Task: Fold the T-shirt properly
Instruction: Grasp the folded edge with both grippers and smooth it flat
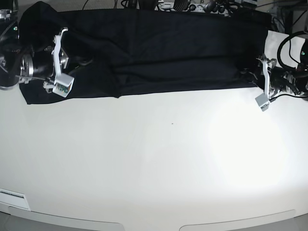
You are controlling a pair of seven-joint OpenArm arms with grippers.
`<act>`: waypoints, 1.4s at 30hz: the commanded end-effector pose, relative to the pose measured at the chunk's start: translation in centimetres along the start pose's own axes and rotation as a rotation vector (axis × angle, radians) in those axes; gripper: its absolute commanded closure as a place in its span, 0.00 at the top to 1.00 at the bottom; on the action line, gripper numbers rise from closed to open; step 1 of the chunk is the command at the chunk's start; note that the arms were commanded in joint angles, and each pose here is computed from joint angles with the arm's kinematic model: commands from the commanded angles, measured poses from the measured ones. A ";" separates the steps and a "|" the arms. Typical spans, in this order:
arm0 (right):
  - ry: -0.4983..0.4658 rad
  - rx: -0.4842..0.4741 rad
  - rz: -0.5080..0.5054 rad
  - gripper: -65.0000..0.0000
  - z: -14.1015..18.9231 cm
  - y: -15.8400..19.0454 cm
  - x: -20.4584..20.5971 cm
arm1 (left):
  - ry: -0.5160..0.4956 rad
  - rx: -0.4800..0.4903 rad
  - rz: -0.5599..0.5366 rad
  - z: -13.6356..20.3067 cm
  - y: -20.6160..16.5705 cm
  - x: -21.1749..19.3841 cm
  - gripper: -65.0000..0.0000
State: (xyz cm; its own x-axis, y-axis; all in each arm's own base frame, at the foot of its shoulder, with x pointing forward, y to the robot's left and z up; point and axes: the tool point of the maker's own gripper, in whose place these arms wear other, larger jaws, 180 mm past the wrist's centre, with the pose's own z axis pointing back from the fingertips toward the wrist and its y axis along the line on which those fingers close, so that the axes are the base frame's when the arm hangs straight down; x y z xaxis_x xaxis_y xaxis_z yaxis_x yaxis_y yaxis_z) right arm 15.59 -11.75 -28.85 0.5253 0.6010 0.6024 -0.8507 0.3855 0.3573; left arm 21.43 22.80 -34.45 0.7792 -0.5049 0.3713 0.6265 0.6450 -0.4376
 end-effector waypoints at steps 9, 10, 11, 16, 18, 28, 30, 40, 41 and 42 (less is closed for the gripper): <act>0.137 0.071 -0.047 0.00 0.6 3.1 -4.3 | -0.025 0.021 -0.025 1.3 0.4 1.0 0.53; 0.161 0.060 -0.049 0.00 0.7 3.0 -4.9 | -0.025 0.021 -0.025 1.3 0.4 1.0 0.53; 0.183 0.042 -0.047 0.00 0.7 2.7 -5.4 | -0.025 0.021 -0.025 1.3 0.4 1.0 0.53; 0.360 -0.155 -0.001 0.00 1.7 -0.8 -8.5 | -0.025 0.021 -0.025 1.3 0.4 1.0 0.53; 0.397 -0.207 0.013 0.11 2.1 -1.8 -9.0 | -0.024 0.021 -0.025 1.3 0.4 1.0 0.53; 0.233 -0.213 0.204 0.50 3.0 1.3 -2.6 | -0.049 0.019 -0.034 1.7 0.3 1.8 0.49; 0.138 -0.280 0.207 0.36 3.9 0.2 -0.8 | -0.079 0.011 -0.043 2.2 0.2 2.9 0.29; -0.113 -0.500 -0.035 0.00 5.5 -4.9 0.4 | -0.155 0.040 -0.129 4.7 -0.2 6.5 0.00; -0.123 -0.503 -0.065 0.00 5.2 -5.4 -0.2 | -0.119 0.034 -0.154 4.4 -0.8 6.1 0.00; -0.130 -0.507 -0.084 0.00 4.9 -5.9 -0.8 | -0.082 0.025 -0.180 4.1 -1.6 5.6 0.00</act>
State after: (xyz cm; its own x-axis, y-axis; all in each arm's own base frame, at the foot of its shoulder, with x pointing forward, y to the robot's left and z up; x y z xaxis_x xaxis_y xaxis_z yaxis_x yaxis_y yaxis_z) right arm 19.68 -18.18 -29.02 0.5861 0.4771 0.6549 -0.6634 0.7466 0.0498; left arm 24.56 20.88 -29.07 0.6623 -0.5562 0.5020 0.7440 0.5673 -0.3532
